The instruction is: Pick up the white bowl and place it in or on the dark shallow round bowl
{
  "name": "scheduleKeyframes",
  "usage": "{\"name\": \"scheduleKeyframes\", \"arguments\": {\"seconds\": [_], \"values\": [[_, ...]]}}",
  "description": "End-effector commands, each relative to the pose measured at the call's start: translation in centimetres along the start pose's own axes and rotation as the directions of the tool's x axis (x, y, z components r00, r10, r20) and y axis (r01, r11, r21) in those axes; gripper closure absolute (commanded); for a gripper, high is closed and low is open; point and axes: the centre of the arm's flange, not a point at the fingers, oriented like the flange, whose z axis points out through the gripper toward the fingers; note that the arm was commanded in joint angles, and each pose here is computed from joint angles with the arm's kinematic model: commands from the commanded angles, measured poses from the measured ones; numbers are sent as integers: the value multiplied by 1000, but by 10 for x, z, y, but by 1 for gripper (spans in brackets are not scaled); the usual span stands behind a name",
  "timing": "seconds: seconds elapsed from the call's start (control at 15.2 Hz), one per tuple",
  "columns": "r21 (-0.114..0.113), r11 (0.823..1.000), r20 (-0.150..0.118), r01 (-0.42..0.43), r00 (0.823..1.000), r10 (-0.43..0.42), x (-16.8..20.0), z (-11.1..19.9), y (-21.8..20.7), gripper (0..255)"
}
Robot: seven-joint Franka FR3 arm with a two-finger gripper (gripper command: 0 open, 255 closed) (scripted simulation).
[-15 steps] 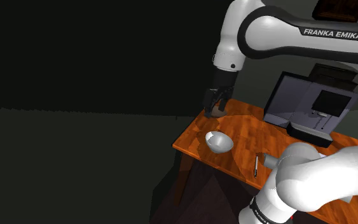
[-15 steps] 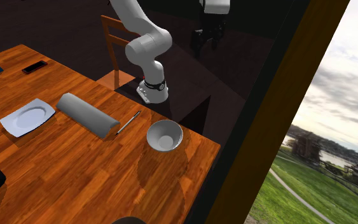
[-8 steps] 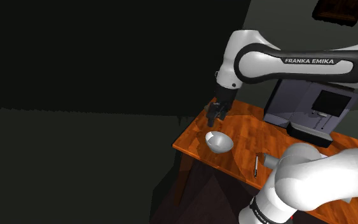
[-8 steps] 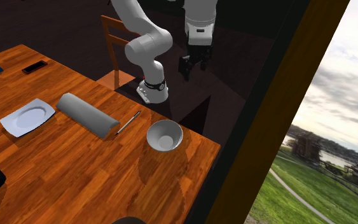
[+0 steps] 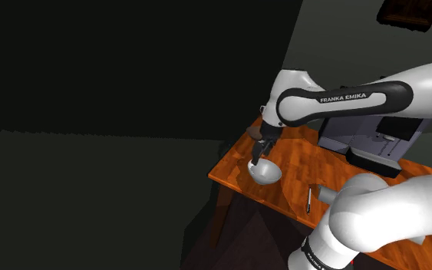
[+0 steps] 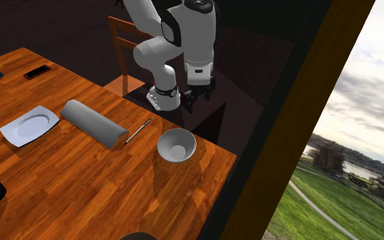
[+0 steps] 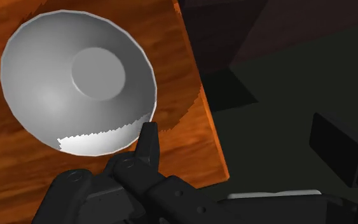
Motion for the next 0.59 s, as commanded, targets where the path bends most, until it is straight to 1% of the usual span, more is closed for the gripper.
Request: {"name": "scheduleKeyframes", "arguments": {"seconds": [0.0, 0.33, 0.53], "values": [[1, 1000, -11, 8, 1000, -8, 0, 21, 19, 0], [4, 1000, -32, 23, 999, -23, 4, 69, 58, 0], [4, 1000, -32, 23, 999, -23, 5, 85, 58, 0]]}}
